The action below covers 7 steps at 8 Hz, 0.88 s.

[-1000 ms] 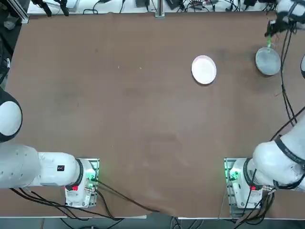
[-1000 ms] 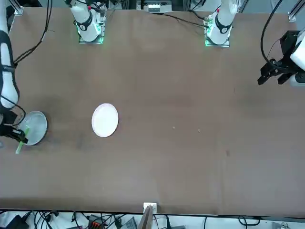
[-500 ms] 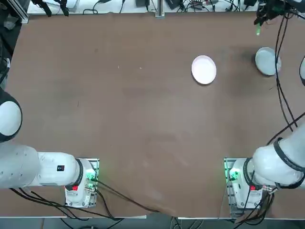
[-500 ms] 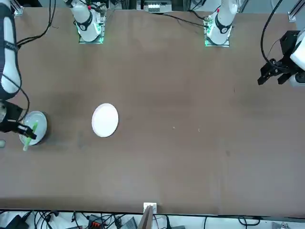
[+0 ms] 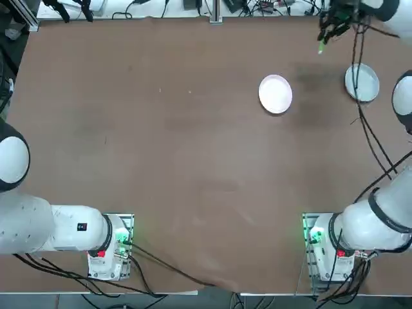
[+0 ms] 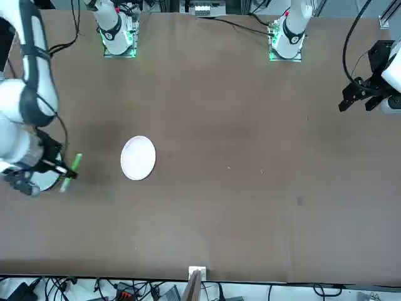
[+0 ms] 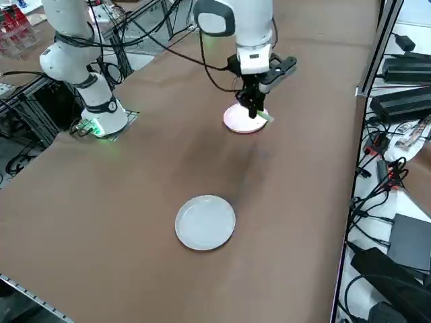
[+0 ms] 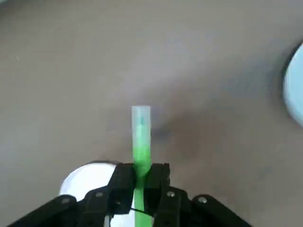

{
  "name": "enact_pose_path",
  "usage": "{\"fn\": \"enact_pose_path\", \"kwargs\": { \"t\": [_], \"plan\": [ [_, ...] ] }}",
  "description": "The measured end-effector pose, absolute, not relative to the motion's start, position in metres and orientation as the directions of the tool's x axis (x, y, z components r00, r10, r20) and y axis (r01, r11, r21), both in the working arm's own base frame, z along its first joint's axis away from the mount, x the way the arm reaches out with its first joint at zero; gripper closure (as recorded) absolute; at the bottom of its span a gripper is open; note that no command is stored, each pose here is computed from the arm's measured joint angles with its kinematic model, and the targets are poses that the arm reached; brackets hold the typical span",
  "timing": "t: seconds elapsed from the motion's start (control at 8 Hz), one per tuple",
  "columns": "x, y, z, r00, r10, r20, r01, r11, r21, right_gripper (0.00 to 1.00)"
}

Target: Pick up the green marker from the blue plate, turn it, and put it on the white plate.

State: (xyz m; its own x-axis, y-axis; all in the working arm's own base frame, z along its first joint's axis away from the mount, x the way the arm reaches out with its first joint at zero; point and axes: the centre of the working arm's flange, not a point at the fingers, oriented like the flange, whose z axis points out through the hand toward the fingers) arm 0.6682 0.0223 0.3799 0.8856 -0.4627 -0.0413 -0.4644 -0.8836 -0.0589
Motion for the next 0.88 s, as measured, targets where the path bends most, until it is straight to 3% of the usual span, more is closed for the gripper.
{"fn": "enact_pose_path", "kwargs": {
  "t": [0.88],
  "plan": [
    [0.638,0.176,0.266,0.432,-0.898,-0.09,-0.891,-0.44,0.116,0.85]
  ]
}}
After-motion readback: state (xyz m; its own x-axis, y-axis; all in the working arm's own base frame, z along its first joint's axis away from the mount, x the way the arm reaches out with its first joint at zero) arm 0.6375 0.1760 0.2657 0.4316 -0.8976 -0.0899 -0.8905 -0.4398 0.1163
